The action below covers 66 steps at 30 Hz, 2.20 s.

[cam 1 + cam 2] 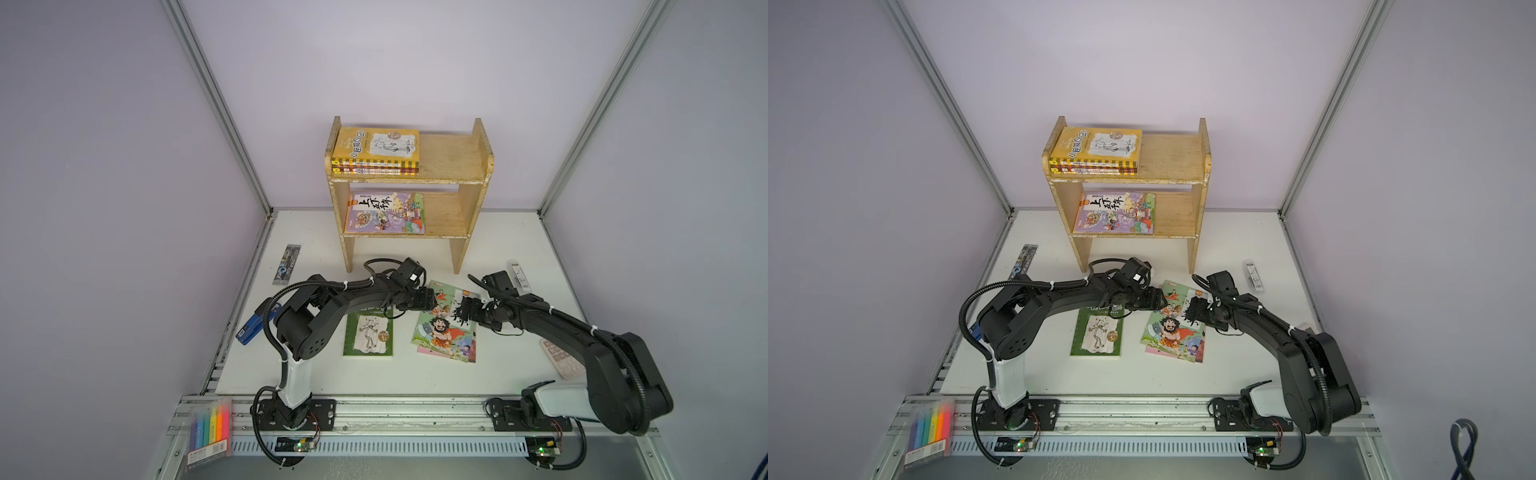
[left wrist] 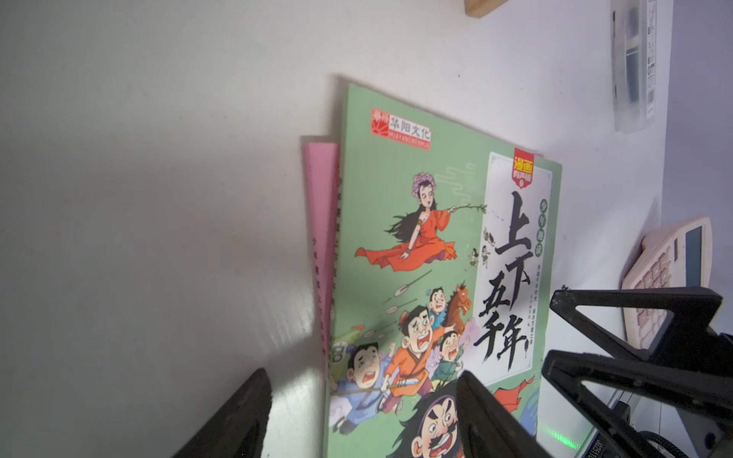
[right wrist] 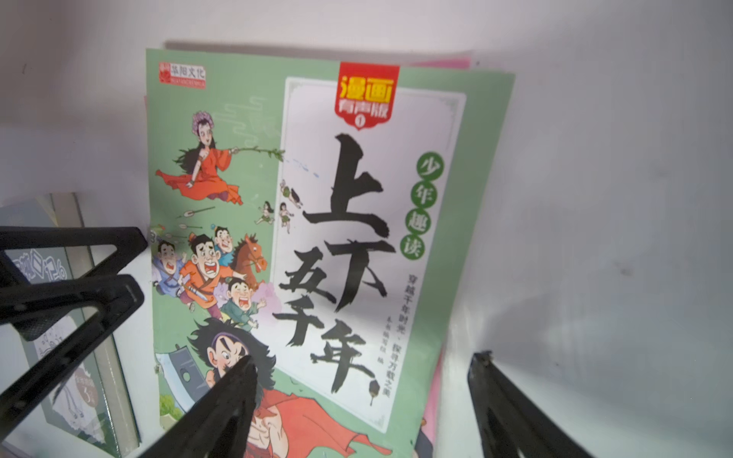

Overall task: Stacking books/files
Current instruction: Pick up the book at the center of the table.

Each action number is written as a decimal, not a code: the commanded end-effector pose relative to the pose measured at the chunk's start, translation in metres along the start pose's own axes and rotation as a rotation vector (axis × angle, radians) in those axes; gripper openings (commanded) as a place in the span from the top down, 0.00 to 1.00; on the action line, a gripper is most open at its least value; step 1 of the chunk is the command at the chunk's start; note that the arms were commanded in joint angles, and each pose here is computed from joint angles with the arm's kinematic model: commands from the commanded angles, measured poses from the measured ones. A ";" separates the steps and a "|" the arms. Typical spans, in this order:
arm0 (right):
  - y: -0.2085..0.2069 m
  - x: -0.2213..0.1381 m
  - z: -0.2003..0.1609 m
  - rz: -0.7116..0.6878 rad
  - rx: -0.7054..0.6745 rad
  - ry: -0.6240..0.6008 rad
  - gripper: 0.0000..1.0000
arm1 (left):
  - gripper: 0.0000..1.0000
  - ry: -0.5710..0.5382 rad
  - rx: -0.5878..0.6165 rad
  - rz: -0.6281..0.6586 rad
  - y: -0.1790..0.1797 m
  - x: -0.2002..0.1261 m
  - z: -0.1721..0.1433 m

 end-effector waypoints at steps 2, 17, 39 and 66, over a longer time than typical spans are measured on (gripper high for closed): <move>0.010 -0.004 0.002 0.062 -0.009 -0.025 0.16 | 0.24 0.009 -0.012 0.027 0.004 -0.003 -0.001; 0.016 -0.001 -0.023 0.089 -0.009 0.075 0.16 | 0.24 0.001 -0.012 0.019 0.003 -0.006 0.003; 0.039 0.019 -0.005 0.165 -0.044 0.032 0.17 | 0.38 0.020 -0.064 -0.037 0.012 -0.005 0.001; 0.023 0.036 -0.003 0.048 -0.027 0.059 0.17 | 0.66 -0.006 0.017 -0.193 -0.032 -0.044 0.006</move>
Point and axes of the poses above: each gripper's point midway between its finger pads, its own x axis out along the fingers, its own y axis along the line the jaws close on, z = x × y, the point moved 4 cm from there along -x, back along the fingers, and after that the axes turned 15 degrees about -x, right-handed, at the moved point
